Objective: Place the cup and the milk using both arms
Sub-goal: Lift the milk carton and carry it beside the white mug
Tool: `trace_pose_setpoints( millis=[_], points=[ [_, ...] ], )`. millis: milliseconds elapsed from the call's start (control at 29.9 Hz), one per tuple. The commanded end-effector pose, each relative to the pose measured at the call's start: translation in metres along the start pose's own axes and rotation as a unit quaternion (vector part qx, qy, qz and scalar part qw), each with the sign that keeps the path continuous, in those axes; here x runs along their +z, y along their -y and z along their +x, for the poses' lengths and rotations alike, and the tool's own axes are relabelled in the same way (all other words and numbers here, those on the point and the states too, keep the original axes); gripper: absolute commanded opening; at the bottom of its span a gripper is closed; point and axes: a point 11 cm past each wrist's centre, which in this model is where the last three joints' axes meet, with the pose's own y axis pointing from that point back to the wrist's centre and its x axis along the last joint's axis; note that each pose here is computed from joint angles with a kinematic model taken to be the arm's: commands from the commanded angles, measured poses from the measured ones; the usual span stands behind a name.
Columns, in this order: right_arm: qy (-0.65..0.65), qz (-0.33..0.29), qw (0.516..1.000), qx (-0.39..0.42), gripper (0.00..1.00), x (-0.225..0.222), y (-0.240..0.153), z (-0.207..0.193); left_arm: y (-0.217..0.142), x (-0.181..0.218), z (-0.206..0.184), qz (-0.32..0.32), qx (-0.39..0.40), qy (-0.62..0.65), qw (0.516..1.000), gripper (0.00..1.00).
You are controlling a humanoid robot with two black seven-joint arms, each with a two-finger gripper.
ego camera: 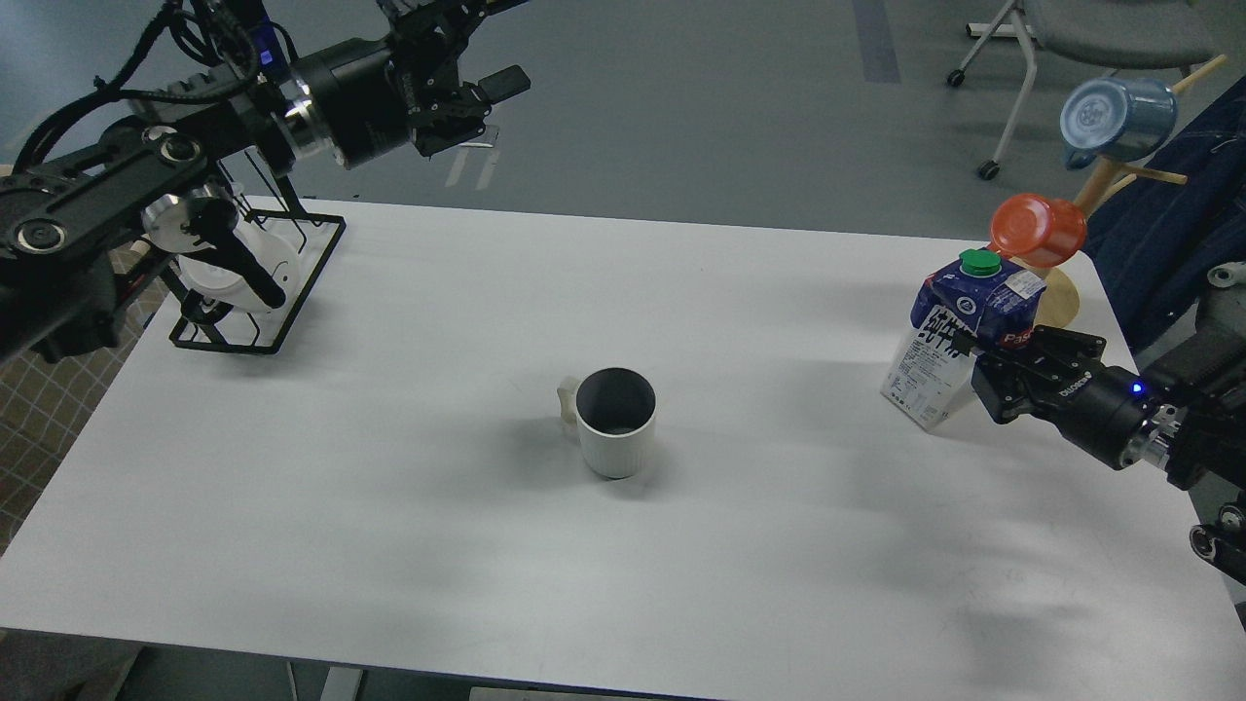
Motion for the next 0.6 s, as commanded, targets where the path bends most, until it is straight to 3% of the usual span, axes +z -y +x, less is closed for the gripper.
trace_pose_setpoints(
  millis=[0, 234, 568],
  points=[
    [0.008, 0.023, 1.000, 0.016, 0.02, -0.013, -0.001, 0.014, 0.000, 0.000, 0.000, 0.000, 0.000, 0.000, 1.000, 0.97],
    [0.012, 0.063, 0.996, 0.057, 0.02, -0.036, 0.012, 0.046, 0.002, 0.000, -0.002, -0.001, -0.003, -0.002, 1.000, 0.97],
    [0.024, 0.104, 0.992, 0.062, 0.03, -0.073, 0.057, 0.037, 0.002, 0.000, -0.002, 0.000, -0.002, -0.001, 1.000, 0.97]
  ],
)
